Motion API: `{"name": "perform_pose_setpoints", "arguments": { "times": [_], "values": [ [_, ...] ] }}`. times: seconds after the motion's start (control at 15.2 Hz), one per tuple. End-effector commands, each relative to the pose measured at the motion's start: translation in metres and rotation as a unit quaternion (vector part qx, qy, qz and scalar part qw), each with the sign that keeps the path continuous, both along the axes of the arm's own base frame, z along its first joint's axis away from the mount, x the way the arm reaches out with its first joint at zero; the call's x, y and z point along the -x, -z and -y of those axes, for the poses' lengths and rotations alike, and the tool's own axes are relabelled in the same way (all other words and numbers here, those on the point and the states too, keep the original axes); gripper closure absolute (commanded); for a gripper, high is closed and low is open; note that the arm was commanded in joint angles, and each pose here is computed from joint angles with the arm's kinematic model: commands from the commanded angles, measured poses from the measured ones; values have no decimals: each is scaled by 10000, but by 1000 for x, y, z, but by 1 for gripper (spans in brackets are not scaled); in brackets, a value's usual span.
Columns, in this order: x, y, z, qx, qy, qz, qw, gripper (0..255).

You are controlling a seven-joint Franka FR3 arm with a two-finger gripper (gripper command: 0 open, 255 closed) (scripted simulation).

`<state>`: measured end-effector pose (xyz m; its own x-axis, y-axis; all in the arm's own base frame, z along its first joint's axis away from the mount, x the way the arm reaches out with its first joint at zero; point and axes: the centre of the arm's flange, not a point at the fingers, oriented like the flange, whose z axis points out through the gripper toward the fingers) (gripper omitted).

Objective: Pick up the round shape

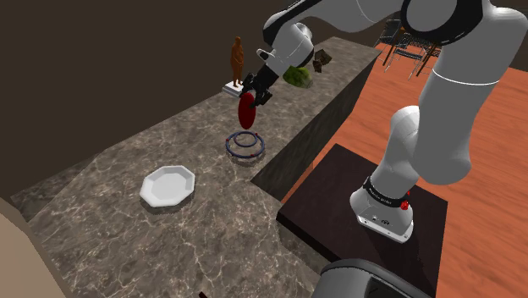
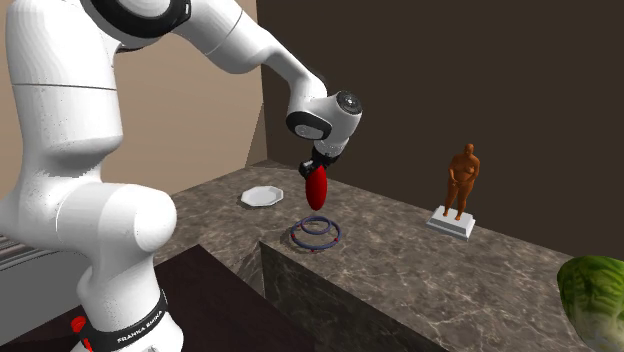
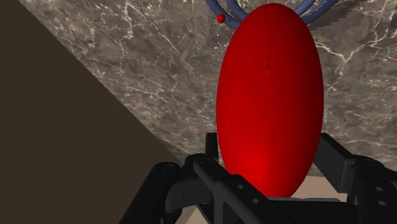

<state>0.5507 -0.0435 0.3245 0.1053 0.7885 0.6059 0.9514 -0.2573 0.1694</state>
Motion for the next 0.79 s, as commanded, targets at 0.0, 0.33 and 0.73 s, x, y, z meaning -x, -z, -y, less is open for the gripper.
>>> {"name": "perform_pose_setpoints", "arguments": {
  "times": [0.0, 0.33, 0.73],
  "values": [
    [1, 2, 0, 5, -7, -9, 10000, 255],
    [1, -25, 0, 5, -7, -9, 10000, 255],
    [1, -56, 0, 5, -7, -9, 10000, 255]
  ]
}}
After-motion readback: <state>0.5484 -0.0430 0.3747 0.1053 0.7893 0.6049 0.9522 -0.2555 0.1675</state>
